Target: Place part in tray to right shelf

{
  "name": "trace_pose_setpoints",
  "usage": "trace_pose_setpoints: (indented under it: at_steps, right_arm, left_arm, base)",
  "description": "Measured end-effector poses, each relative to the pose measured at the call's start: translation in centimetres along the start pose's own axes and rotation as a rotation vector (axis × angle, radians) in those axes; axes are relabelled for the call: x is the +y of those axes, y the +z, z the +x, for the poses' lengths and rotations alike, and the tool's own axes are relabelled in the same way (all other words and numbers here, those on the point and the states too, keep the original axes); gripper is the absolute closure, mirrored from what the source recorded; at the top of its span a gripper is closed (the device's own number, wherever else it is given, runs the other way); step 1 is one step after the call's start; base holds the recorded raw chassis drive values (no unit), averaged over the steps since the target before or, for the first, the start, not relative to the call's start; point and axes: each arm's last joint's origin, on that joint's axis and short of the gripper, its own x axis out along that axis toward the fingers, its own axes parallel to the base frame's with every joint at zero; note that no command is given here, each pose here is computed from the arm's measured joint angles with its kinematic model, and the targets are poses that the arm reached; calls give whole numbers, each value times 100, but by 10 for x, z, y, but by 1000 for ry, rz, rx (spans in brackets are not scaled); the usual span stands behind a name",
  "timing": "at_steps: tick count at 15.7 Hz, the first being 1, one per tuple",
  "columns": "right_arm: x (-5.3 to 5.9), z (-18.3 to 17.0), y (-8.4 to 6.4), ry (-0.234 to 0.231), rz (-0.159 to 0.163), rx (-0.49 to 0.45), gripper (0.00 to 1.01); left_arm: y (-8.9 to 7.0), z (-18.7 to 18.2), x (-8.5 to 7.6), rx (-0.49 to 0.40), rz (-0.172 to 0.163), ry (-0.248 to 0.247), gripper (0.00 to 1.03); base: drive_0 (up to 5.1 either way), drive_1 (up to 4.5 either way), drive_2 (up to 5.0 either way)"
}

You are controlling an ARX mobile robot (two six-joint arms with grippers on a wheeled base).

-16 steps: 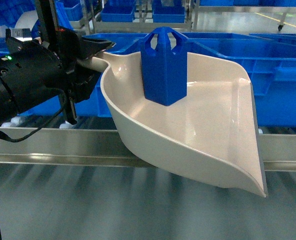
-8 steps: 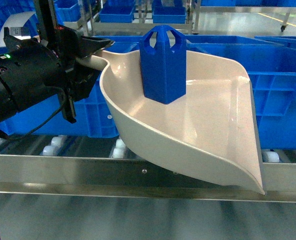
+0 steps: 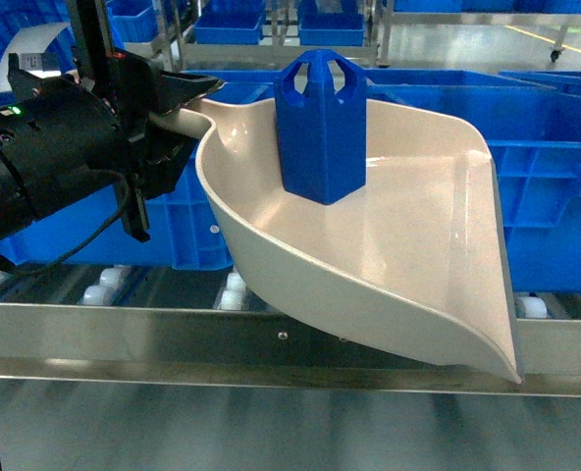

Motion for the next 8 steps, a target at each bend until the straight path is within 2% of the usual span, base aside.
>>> trace_pose_setpoints:
  at_steps: [8]
  right_arm:
    - [0,0,0,0,0,0,3]
  left_arm:
    - [0,0,0,0,0,0,90]
  base:
    - [0,0,0]
